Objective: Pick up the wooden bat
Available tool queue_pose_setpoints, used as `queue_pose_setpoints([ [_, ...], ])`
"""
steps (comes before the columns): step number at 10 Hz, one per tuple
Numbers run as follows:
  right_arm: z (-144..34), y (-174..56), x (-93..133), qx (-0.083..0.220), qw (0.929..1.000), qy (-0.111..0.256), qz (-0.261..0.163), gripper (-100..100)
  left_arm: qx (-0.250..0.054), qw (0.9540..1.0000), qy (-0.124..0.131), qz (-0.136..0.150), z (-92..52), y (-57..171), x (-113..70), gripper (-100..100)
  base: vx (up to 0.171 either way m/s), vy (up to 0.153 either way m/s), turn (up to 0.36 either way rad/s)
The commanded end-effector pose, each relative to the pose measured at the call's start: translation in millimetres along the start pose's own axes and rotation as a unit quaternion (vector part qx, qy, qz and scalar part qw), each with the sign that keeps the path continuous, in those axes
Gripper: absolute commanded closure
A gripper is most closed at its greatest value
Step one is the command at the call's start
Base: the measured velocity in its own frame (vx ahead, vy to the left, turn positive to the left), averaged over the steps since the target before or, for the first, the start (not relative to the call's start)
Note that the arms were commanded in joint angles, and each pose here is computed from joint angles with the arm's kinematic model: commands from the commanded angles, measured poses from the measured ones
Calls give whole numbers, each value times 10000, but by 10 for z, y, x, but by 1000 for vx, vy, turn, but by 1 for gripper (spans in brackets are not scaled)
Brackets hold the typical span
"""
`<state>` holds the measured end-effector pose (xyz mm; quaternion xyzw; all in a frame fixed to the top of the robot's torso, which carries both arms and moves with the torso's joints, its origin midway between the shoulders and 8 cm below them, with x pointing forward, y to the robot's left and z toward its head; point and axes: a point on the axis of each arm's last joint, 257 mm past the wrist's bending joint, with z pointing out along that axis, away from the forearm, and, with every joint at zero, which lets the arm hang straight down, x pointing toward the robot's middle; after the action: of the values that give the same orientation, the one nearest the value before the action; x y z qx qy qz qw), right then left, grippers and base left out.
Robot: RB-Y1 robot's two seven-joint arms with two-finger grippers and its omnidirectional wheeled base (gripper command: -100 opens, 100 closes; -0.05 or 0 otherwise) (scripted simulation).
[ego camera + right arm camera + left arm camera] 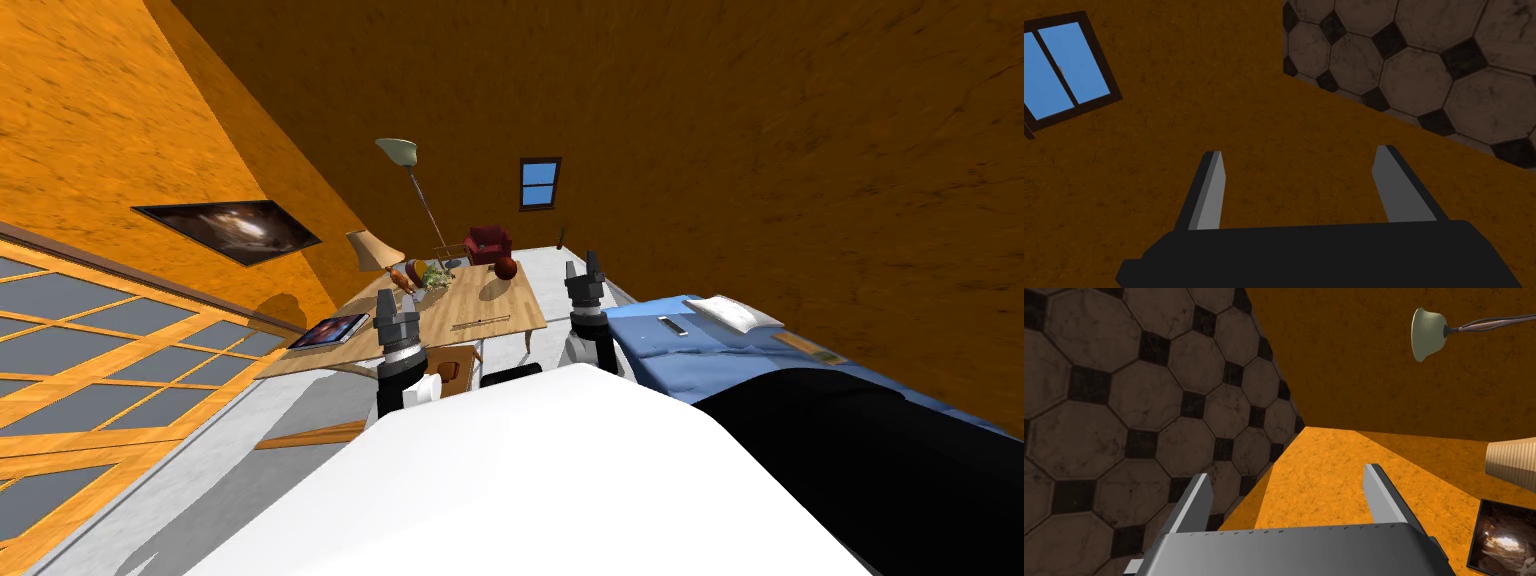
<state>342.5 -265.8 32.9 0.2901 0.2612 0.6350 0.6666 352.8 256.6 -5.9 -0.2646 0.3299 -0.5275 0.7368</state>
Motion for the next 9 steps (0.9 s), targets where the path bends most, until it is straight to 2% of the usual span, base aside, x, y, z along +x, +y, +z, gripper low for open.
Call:
queue_pose_setpoints([
  [1,0,0,0,0,10000,0,0,0,-47,9999,140,1,4,57,38,-100,-22,-9,-85],
  [5,1,0,0,-1,10000,0,1,0,-415,9976,539,-113,41,414,165,-100,-66,-22,-153],
  [7,1,0,1,-1,10000,0,1,0,-749,9944,717,-219,64,709,231,-100,-103,-36,-253],
  [8,1,0,1,-1,10000,0,1,0,-749,9944,717,-219,64,709,231,-100,-60,-19,-73],
  [9,0,0,0,0,10000,0,0,0,-955,9919,796,-277,73,884,262,-100,-52,-27,-149],
])
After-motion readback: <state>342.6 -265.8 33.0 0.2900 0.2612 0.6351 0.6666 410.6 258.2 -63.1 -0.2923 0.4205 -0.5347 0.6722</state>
